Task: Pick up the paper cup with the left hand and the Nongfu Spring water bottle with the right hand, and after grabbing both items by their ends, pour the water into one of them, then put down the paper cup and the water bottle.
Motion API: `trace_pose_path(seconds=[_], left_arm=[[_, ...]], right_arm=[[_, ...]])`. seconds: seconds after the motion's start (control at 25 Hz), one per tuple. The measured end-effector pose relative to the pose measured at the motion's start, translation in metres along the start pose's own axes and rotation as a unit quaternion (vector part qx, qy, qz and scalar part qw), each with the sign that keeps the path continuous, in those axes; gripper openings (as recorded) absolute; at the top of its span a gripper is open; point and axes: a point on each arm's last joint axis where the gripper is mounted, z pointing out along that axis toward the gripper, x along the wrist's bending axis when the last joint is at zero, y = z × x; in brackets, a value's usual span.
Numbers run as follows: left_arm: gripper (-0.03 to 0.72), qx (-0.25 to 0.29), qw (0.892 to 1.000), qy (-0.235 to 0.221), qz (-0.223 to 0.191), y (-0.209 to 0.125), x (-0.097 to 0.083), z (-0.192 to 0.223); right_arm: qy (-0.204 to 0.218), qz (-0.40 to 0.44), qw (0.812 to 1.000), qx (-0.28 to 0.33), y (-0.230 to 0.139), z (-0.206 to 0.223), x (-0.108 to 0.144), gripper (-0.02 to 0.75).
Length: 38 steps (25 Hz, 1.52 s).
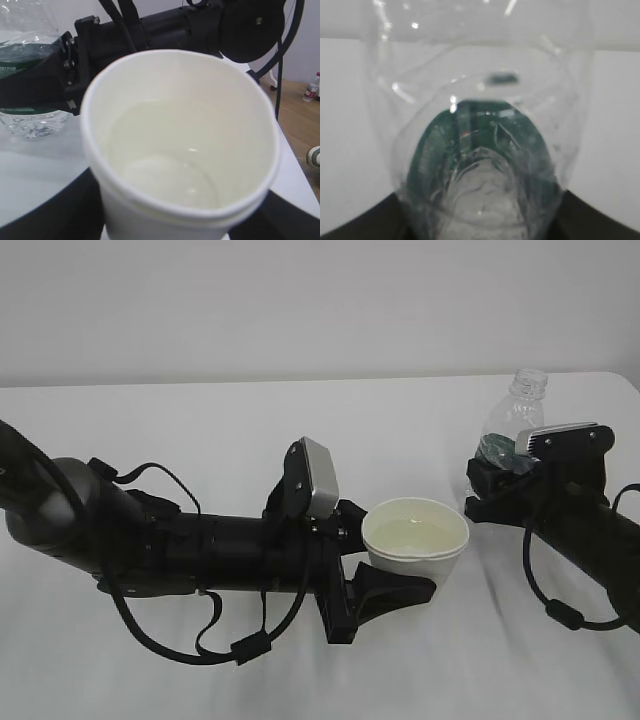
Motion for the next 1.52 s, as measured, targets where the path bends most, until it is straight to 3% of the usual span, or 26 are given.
trace_pose_path(seconds=[0.8,0.88,1.08,1.52], left_arm=[[0.476,0.000,1.000,0.000,0.000,0.000,0.000,0.000],[0.476,0.000,1.000,0.000,0.000,0.000,0.000,0.000],[0.476,0.000,1.000,0.000,0.000,0.000,0.000,0.000],[0.476,0.000,1.000,0.000,0.000,0.000,0.000,0.000]], right_arm=[[0.018,-0.005,1.000,0.017,-0.012,0.002,0.003,0.361],[0.019,-0.006,1.000,0.016,-0.012,0.002,0.003,0.405],[0.020,-0.005,1.000,0.013,-0.012,0.002,0.004,0.610],[0.040,-0.014,0.999,0.012,-0.012,0.001,0.007,0.650]])
